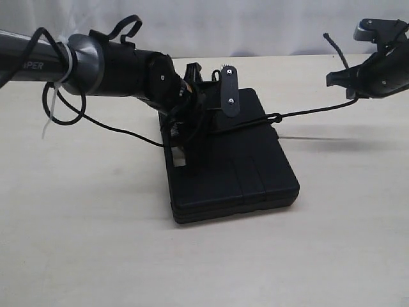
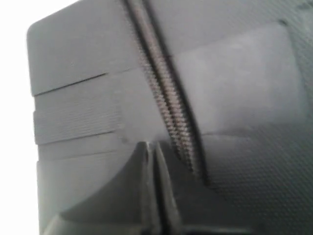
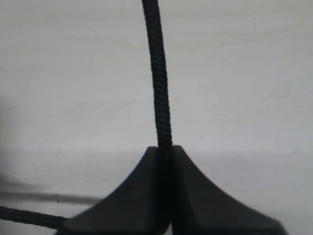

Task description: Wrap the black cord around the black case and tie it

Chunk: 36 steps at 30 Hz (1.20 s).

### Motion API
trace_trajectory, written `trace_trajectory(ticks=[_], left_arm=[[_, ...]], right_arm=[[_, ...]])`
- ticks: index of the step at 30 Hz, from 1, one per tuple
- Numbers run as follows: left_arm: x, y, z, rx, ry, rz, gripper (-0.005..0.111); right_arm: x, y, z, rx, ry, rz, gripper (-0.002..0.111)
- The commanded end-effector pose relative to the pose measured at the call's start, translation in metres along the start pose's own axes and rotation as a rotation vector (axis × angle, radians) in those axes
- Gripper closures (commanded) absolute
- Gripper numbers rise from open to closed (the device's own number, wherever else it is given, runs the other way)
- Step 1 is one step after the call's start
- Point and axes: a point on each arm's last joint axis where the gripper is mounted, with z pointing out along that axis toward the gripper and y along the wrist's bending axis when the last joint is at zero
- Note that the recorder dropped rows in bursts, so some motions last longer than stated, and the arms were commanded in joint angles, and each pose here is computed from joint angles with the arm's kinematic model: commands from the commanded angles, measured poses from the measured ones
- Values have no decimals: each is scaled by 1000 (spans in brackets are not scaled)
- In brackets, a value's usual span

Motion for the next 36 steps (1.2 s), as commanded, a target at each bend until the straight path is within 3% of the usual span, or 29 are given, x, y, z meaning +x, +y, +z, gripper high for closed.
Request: trace_trajectory(ticks=[1,7,14,24,31,36], left_arm=[[-2,19,-18,-110,-49,-175,107],[12,39,-35,-172,-63,-328,107],[11,38,-35,-170,-65,-329,107],[8,37,-34,-166,-70,-334,107],[8,37,-34,-165,-73,-341,107],[6,37,-34,-169,-87,-368,107]], right_arm=[[0,0,-4,0,11,-11,104],[-9,2,-25,-10,-45,7,104],[-23,8,-74,-38,-142,33,104],[-33,33,-133,-281,-275,26,104],[-35,35,-165,-288,-357,7,104],[-33,37,-162,-305,-325,3,104]])
